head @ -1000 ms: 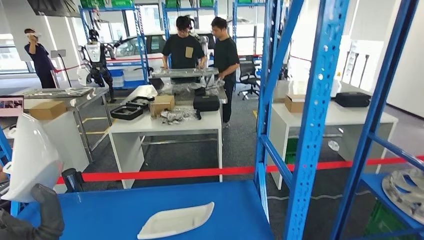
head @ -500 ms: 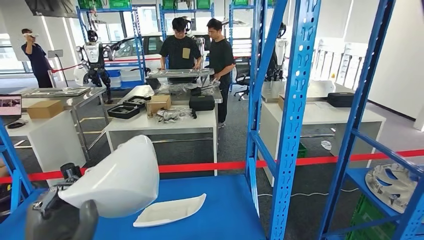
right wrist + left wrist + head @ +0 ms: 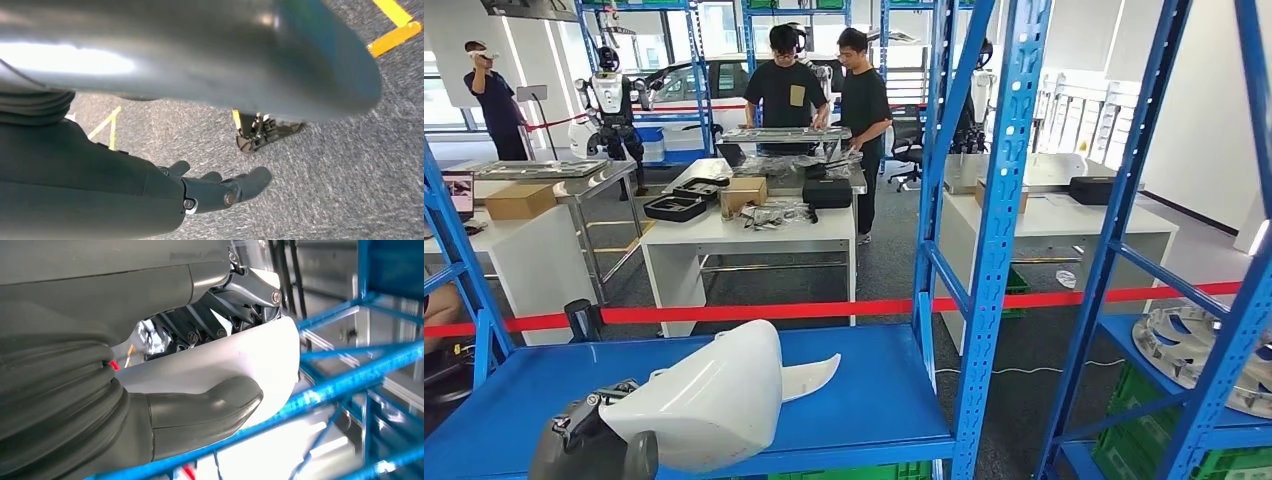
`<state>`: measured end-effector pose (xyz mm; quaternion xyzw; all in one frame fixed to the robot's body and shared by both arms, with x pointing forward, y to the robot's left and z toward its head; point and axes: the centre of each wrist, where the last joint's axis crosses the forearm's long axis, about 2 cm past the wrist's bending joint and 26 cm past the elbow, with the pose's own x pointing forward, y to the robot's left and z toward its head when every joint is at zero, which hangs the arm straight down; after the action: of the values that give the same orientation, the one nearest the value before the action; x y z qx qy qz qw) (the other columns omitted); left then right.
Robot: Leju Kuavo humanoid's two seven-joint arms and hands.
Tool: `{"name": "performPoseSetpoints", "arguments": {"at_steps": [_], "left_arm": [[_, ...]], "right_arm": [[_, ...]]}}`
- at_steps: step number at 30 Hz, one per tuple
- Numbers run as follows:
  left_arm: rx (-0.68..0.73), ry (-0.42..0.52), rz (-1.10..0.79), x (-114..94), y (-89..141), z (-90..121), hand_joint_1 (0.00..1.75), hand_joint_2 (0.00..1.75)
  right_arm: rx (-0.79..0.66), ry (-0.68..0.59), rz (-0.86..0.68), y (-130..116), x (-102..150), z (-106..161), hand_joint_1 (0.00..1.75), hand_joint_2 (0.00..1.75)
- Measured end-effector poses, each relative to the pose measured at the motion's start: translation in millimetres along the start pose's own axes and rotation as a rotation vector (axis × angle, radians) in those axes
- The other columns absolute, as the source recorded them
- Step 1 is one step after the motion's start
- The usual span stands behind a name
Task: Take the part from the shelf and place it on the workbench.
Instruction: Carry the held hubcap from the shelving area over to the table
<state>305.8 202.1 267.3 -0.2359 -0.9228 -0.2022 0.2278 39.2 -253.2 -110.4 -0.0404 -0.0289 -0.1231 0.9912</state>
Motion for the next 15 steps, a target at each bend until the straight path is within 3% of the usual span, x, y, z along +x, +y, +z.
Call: {"name": "performPoseSetpoints", "arguments": {"at_steps": [2, 9, 15], "left_arm": [[0.020, 0.025, 0.039, -4, -5, 10, 1.75, 1.75], [0.149, 0.212, 0.235, -31, -46, 81, 1.75, 1.75], [0.213, 0.323, 0.350, -39, -71, 110, 1.75, 1.75]], "right_arm": [[0.001, -0.002, -0.014, 0, -1, 0, 0.00, 0.00], [-0.015, 0.015, -0.052, 4, -2, 1, 0.00, 0.00], [-0.009, 0.003, -0.058, 9, -3, 2, 0.00, 0.00]]}}
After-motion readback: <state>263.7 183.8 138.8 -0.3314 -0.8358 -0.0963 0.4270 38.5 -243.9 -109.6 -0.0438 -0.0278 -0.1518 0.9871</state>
